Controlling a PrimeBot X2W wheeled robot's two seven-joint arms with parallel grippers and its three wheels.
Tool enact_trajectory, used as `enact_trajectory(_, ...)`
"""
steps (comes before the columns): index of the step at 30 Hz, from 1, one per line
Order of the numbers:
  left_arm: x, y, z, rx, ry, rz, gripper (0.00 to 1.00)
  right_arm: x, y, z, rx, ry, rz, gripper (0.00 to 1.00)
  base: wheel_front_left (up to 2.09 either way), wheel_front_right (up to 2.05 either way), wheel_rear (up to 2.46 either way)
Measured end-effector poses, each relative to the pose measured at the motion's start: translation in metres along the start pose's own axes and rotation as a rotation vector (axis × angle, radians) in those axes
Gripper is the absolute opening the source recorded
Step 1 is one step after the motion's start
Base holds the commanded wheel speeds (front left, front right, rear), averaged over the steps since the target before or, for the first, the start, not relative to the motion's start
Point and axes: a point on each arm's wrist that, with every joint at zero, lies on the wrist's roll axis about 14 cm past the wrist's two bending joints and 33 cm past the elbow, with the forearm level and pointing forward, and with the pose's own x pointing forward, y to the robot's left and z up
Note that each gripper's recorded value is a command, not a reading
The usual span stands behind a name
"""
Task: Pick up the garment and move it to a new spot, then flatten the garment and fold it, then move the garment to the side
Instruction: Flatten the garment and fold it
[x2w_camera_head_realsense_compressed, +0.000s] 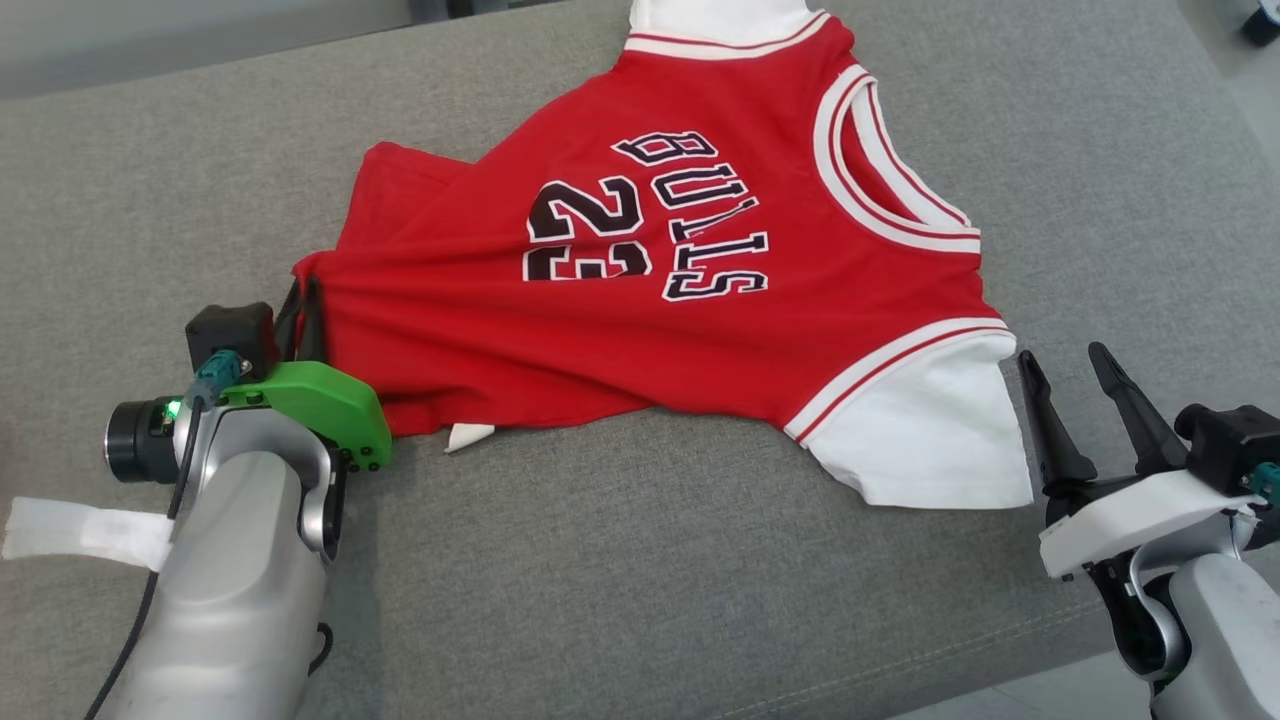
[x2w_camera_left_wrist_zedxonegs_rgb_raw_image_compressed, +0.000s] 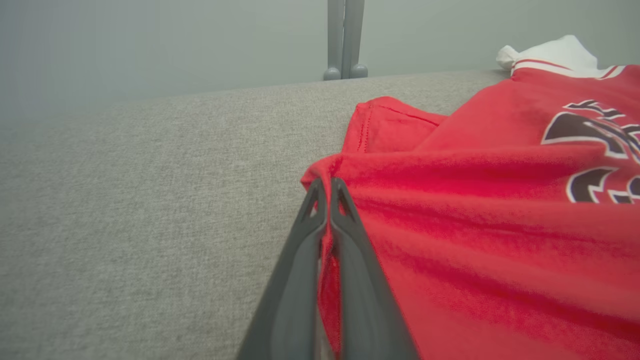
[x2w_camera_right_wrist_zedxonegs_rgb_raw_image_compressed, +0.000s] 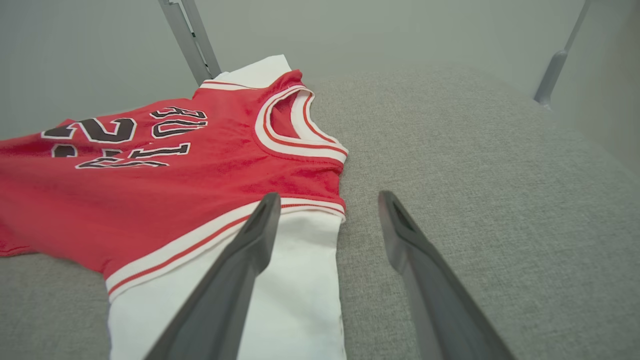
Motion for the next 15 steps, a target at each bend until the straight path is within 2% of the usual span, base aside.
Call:
enact_trajectory(1,0.004,0.001,-0.004,0.008,0.017,0.002,0.12,0.001,-0.001,0.0,0.003,0.001,-0.005,1.0,0.0,0.0,0.0)
enact_trajectory(3,0.011,0.001,-0.01,0.004,0.04,0.003,0.53,0.0,-0.006,-0.001,0.002,0.004,-0.02,1.0,0.0,0.0,0.0)
enact_trajectory(4,0.014,0.002,-0.012,-0.001,0.046,0.011,1.0,-0.001,-0.009,-0.003,0.003,0.008,-0.03,1.0,0.0,0.0,0.0)
enact_trajectory(9,0.022,0.01,0.011,-0.071,-0.037,0.067,1.0,-0.005,-0.02,-0.005,0.009,0.015,-0.068,1.0,0.0,0.0,0.0)
enact_trajectory(15,-0.011,0.006,0.0,-0.11,-0.048,0.052,1.0,-0.011,-0.017,-0.006,0.025,0.011,-0.072,1.0,0.0,0.0,0.0)
